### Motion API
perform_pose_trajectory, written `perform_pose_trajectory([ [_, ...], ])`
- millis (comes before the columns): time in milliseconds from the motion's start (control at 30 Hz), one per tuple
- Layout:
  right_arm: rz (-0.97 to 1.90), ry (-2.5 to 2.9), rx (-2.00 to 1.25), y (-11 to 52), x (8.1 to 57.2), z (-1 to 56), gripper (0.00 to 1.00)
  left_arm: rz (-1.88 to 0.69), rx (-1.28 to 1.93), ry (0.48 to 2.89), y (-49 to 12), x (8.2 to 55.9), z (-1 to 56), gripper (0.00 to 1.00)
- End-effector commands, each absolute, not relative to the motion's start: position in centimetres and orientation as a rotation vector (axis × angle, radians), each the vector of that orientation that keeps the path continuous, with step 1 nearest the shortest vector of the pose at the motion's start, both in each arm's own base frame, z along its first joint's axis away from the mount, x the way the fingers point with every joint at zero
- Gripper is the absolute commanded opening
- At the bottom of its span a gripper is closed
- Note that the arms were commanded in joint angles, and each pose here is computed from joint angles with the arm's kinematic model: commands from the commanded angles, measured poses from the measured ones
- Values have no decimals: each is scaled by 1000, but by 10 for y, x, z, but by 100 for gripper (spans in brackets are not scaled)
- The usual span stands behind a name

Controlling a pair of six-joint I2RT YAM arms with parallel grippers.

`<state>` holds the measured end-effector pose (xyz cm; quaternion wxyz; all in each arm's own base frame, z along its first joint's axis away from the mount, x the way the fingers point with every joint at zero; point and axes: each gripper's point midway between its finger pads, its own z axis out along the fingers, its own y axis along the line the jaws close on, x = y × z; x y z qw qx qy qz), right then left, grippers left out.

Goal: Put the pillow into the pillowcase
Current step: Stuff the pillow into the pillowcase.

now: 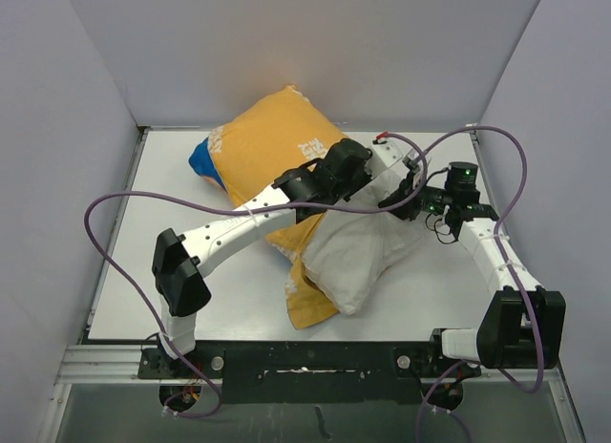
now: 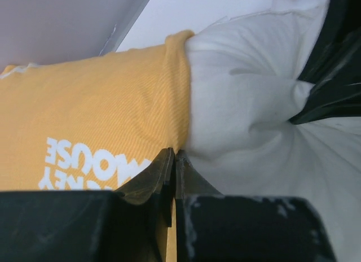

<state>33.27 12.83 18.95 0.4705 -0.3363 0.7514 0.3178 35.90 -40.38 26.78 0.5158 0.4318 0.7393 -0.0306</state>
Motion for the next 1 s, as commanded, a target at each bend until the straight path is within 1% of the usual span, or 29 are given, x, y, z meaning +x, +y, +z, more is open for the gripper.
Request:
perform_pose_trajectory([
  [0, 889, 1800, -836, 156, 326, 198, 7, -420, 1077, 1579, -455, 299, 359, 0],
  [100, 888, 1715, -838, 172, 338, 227, 0, -693, 1139, 1503, -485, 248, 394, 0],
  [200, 936, 1642, -745, 181, 358, 261, 0, -941, 1154, 1482, -501, 212, 414, 0],
  [267, 996, 1644, -642, 184, 370, 264, 0, -1068, 1131, 1480, -505, 200, 417, 0],
  [300, 1027, 1669, -583, 185, 373, 254, 0, -1113, 1116, 1516, -507, 201, 402, 0],
  [367, 1036, 1743, -508, 183, 373, 214, 0, -1228, 1035, 1555, -504, 206, 383, 0],
  [467, 1020, 1866, -502, 173, 363, 156, 0, -1377, 894, 1602, -493, 222, 350, 0],
  [533, 1089, 1906, -527, 177, 353, 142, 0, -1417, 819, 1637, -486, 237, 328, 0],
  [600, 1135, 1877, -599, 183, 344, 144, 2, -1358, 779, 1690, -477, 252, 305, 0],
  [633, 1150, 1846, -647, 184, 339, 149, 8, -1318, 768, 1705, -472, 257, 299, 0],
  [700, 1158, 1770, -745, 181, 331, 169, 23, -1232, 772, 1698, -458, 260, 305, 0],
  [767, 1153, 1676, -824, 172, 322, 196, 41, -1166, 789, 1687, -442, 257, 316, 0],
  [800, 1147, 1625, -861, 166, 317, 211, 48, -1133, 801, 1677, -434, 255, 321, 0],
  [900, 1089, 1505, -983, 150, 295, 251, 70, -1048, 853, 1702, -411, 245, 317, 16],
  [933, 1038, 1470, -1028, 147, 288, 262, 78, -1022, 881, 1731, -404, 242, 307, 19],
  [967, 976, 1433, -1077, 144, 282, 272, 83, -990, 907, 1765, -399, 239, 294, 19],
])
